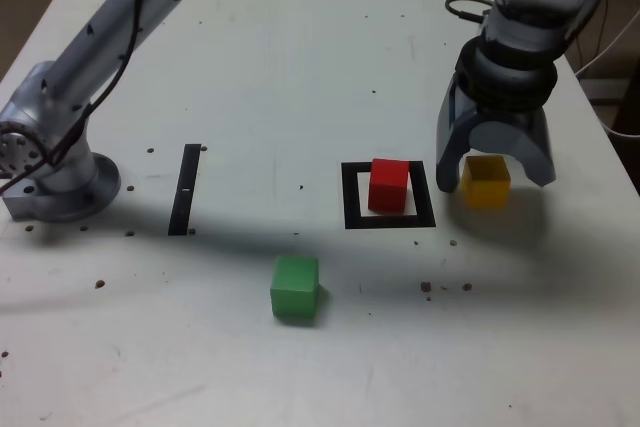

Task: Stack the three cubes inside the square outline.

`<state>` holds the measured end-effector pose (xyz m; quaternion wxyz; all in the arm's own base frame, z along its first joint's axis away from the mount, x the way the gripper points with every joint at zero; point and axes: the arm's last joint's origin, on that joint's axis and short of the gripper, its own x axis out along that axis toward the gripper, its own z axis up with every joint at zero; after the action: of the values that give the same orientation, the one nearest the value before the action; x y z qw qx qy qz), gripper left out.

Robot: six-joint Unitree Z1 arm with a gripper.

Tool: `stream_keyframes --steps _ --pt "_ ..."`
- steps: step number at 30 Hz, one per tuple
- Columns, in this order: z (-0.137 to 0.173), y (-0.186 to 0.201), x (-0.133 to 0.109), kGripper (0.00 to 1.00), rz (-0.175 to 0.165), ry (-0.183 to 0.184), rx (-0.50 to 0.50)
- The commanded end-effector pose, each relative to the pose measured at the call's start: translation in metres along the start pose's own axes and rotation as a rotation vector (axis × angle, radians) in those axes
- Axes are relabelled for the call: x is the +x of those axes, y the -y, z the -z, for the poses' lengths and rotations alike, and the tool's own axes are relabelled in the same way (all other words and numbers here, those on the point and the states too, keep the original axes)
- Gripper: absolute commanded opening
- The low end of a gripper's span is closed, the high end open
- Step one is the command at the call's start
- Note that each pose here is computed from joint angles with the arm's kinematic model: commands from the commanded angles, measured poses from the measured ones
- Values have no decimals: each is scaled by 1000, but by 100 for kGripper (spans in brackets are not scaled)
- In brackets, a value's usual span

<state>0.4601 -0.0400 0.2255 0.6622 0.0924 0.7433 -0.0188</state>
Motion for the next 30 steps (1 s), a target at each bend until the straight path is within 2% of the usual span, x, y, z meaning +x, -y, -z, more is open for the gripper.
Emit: stream_keyframes --steps 1,5,12,22,30 --pt "-1 0 4 79 3 -8 1" --pt "-2 0 6 67 5 -7 -2" --pt "-6 0 9 44 -5 16 -16" --pt "-8 0 9 29 2 40 -20" --pt "-3 -2 -6 23 13 25 -20"
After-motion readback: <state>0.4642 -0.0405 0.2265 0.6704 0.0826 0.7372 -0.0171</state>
